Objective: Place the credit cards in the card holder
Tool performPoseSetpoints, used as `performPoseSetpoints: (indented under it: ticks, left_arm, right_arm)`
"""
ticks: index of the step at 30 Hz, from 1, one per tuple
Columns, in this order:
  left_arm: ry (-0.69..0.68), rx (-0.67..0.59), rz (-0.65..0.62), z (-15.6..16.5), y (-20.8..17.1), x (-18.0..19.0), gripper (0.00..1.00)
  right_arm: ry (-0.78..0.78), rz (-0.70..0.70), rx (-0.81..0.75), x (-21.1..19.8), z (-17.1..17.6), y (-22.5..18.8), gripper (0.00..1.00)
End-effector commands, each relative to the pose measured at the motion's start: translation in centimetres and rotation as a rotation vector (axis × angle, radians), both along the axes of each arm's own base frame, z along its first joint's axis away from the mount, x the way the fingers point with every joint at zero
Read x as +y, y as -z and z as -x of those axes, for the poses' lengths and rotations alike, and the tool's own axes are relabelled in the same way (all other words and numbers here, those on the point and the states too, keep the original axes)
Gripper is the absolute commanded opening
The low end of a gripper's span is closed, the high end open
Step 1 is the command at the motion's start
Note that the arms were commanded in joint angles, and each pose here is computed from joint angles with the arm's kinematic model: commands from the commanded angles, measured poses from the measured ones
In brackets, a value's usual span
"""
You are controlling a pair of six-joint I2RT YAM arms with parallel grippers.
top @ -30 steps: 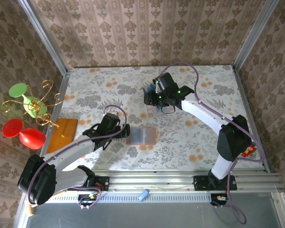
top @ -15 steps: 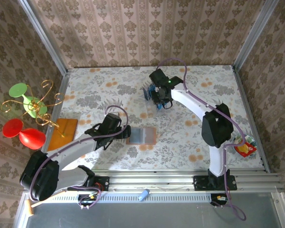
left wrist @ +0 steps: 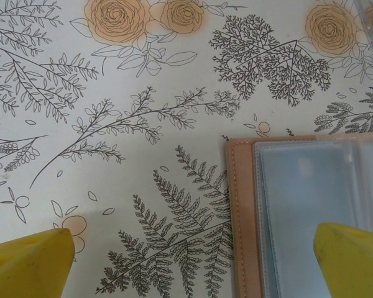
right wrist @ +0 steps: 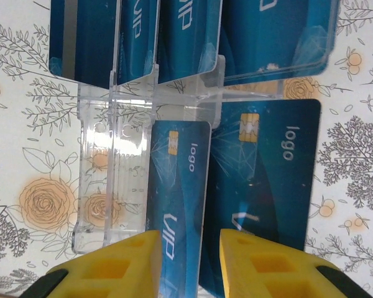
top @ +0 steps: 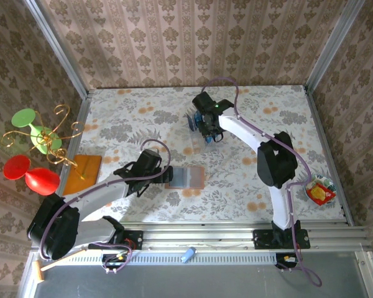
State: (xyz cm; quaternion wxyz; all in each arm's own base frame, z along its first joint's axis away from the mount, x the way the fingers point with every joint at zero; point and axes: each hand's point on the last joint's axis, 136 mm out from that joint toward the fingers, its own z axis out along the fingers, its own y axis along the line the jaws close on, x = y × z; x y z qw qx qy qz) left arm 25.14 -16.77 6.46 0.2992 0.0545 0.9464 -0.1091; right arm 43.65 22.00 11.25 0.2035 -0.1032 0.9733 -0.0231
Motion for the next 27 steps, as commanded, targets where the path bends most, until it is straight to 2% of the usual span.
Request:
performPoseSetpoints:
  ticks: [1, 27]
  left_arm:
    - [-0.007, 0.006, -0.004, 0.1, 0.4, 0.0, 1.00]
    - [-0.007, 0.008, -0.011, 0.3, 0.6, 0.1, 1.00]
  right_arm:
    - [-0.005, 0.037, 0.024, -0.4, 0.0, 0.5, 0.32]
    - [-0.014, -0.057, 0.042, 0.8, -0.2, -0.2, 0.00]
